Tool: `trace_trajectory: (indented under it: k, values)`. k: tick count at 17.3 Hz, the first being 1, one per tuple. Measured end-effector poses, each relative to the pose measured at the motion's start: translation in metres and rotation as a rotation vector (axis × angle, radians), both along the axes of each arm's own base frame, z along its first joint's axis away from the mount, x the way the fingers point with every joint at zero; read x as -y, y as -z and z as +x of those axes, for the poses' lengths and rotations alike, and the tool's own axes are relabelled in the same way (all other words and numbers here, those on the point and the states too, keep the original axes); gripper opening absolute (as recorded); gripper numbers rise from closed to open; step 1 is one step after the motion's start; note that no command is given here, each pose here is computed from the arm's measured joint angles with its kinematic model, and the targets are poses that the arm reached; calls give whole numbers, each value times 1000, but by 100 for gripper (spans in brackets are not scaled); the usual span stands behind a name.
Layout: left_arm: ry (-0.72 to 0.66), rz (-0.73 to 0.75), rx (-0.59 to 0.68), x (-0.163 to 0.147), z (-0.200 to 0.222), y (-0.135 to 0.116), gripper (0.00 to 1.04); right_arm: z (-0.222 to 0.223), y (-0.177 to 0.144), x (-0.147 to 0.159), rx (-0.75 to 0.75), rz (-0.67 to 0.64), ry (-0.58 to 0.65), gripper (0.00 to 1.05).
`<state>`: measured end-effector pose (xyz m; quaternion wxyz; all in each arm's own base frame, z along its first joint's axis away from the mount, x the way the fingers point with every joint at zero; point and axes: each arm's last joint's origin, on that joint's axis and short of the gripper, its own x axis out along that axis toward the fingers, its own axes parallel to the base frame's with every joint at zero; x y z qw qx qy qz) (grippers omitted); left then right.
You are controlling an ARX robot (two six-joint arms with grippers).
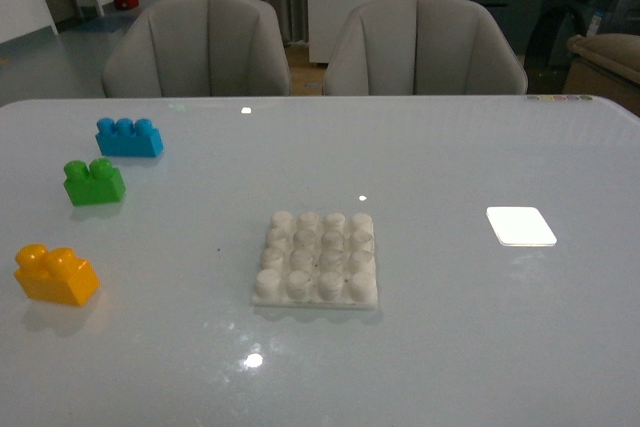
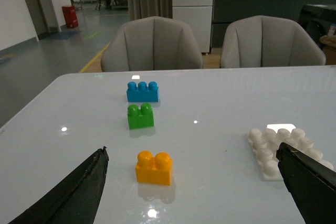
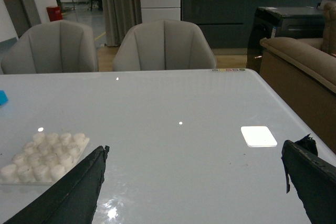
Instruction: Insert yellow block into base center
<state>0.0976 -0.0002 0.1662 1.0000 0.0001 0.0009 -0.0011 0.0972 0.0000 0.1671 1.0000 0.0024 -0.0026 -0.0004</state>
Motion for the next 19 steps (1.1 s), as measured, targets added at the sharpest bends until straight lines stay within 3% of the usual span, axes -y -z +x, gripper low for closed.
trace_trajectory:
  k: [8, 9, 10, 11, 15, 19]
  values:
    - [0, 0, 0, 0, 0, 0, 98, 0, 0, 0, 0, 0, 0, 98]
    - [-6, -12, -61, 0, -1, 2, 98, 0, 0, 0, 0, 0, 0, 98]
    - [-25, -39, -210, 0, 1, 2, 98, 0, 0, 0, 0, 0, 0, 98]
    - [-24, -47, -235, 1, 1, 1, 98, 0, 0, 0, 0, -1, 0, 98]
    - [-7, -67, -175, -2, 2, -11, 98, 0, 0, 0, 0, -1, 0, 98]
    - [-6, -52, -174, -14, 30, -13, 98, 0, 0, 0, 0, -1, 0, 98]
